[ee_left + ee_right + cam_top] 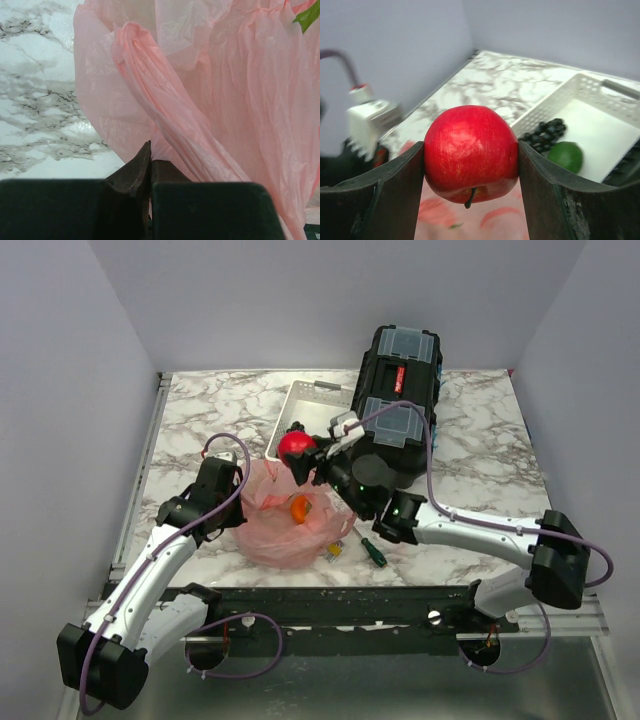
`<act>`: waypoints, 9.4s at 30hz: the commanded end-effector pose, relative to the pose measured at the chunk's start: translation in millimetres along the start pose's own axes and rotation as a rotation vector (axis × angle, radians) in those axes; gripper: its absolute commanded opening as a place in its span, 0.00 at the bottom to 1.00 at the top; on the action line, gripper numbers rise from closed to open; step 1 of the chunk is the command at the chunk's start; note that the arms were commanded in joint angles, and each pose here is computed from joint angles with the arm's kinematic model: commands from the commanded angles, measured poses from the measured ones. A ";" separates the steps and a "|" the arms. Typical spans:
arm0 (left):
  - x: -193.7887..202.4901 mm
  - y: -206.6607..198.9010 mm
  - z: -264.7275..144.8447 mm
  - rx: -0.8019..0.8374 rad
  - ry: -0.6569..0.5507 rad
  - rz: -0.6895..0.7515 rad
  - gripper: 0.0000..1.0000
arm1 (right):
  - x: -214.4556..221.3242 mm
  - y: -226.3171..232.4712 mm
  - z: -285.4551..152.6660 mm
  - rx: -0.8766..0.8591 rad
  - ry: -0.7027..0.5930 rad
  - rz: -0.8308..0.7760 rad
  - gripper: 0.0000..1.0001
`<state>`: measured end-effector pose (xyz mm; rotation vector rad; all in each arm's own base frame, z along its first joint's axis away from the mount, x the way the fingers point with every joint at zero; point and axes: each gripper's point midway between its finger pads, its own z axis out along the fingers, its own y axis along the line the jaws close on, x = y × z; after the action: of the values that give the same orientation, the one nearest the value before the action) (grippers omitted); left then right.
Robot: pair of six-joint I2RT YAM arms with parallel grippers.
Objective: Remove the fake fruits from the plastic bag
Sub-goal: Place the fake fruit in the bin, then take out the fake fruit from the plastic bag, then place the fake fruit in the bin, then adjust the plastic bag at the center of the board.
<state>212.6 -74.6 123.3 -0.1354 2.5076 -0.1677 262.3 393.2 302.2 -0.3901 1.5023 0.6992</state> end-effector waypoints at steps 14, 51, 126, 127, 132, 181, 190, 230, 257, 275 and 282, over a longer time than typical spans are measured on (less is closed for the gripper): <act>-8.8 -0.7 -6.7 -0.004 -0.033 -0.004 0.00 | 94.7 -153.1 121.1 0.502 0.345 -0.225 0.03; -9.8 -2.2 -7.6 0.006 -0.040 -0.005 0.00 | 78.2 -144.3 89.0 0.415 0.435 -0.156 0.90; -7.7 -5.4 -6.4 0.018 -0.025 0.004 0.00 | 281.8 -59.7 -13.3 0.364 0.711 -0.375 0.79; -7.8 -5.3 -6.5 0.018 -0.026 0.004 0.00 | 282.5 -56.9 -11.4 0.353 0.709 -0.368 0.77; -8.1 -4.8 -6.8 0.015 -0.029 0.002 0.00 | 276.4 -45.3 -4.1 0.302 0.696 -0.344 0.55; -6.6 -5.1 -5.5 0.009 -0.017 0.006 0.00 | 35.2 42.7 -11.5 -0.163 0.089 0.015 0.06; -7.2 -5.4 -6.6 0.014 -0.025 0.006 0.00 | -6.6 -9.6 23.4 0.103 -0.003 -0.026 0.04; -8.7 -7.7 -9.2 0.031 -0.038 0.010 0.00 | 137.7 -232.6 144.8 0.721 0.569 -0.412 0.75; -6.9 -9.8 -6.6 0.036 -0.019 0.014 0.00 | 68.9 -120.3 88.7 0.322 0.460 -0.131 0.83; -7.2 -8.5 -6.5 0.029 -0.020 0.012 0.00 | 16.0 6.8 -30.6 -0.404 0.222 0.125 0.80; -6.8 -8.7 -5.7 0.027 -0.014 0.013 0.00 | 43.5 40.6 -74.6 -0.564 0.222 0.217 0.74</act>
<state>211.0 -78.4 123.5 -0.1132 2.5095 -0.1769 214.9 375.2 272.4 -0.7038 1.6040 1.1315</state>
